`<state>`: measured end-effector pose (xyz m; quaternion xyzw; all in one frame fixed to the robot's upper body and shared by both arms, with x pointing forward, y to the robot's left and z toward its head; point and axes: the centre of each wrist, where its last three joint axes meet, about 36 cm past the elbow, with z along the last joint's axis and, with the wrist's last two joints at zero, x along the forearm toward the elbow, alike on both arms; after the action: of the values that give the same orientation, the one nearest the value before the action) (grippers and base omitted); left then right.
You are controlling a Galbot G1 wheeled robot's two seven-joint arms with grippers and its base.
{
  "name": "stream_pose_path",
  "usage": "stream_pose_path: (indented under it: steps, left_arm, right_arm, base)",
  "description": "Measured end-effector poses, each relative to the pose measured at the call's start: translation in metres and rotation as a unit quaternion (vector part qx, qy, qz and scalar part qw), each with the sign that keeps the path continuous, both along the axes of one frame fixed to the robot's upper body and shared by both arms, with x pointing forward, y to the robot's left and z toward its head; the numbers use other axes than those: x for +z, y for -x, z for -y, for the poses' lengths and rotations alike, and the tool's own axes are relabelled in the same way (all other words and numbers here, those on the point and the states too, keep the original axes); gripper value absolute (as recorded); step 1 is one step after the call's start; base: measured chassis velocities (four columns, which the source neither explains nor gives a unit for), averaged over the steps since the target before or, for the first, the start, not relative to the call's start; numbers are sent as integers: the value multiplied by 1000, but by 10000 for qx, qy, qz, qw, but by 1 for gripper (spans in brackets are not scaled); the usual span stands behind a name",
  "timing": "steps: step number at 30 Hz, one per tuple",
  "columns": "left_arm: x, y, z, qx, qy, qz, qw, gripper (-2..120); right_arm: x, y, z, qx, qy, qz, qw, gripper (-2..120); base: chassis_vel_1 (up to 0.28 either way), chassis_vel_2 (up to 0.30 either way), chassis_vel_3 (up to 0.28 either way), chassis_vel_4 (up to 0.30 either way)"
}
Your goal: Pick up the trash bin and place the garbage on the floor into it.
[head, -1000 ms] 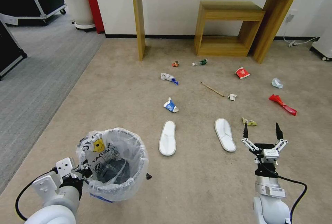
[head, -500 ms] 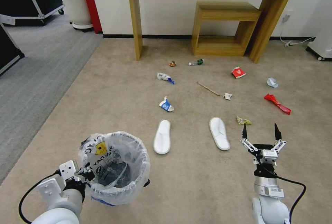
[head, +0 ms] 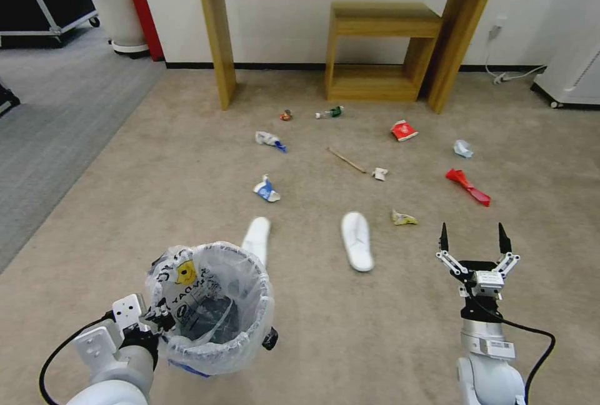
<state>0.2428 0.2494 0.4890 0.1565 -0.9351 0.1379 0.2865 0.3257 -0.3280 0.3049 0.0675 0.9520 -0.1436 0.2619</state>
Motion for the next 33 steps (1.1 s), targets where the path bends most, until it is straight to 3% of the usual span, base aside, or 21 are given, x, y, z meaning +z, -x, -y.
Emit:
stream_pose_path:
  steps: [20, 33]
  left_arm:
    - [-2, 7, 3, 3, -55, -71, 10000, 0]
    - [-4, 12, 7, -8, -87, -99, 9999, 0]
  right_arm:
    - [0, 0, 0, 29, 104, 47, 9999, 100]
    - [2, 3, -2, 75, 128, 142, 9998, 100]
  base:
    - [19, 19, -16, -21]
    - [152, 150, -143, -150]
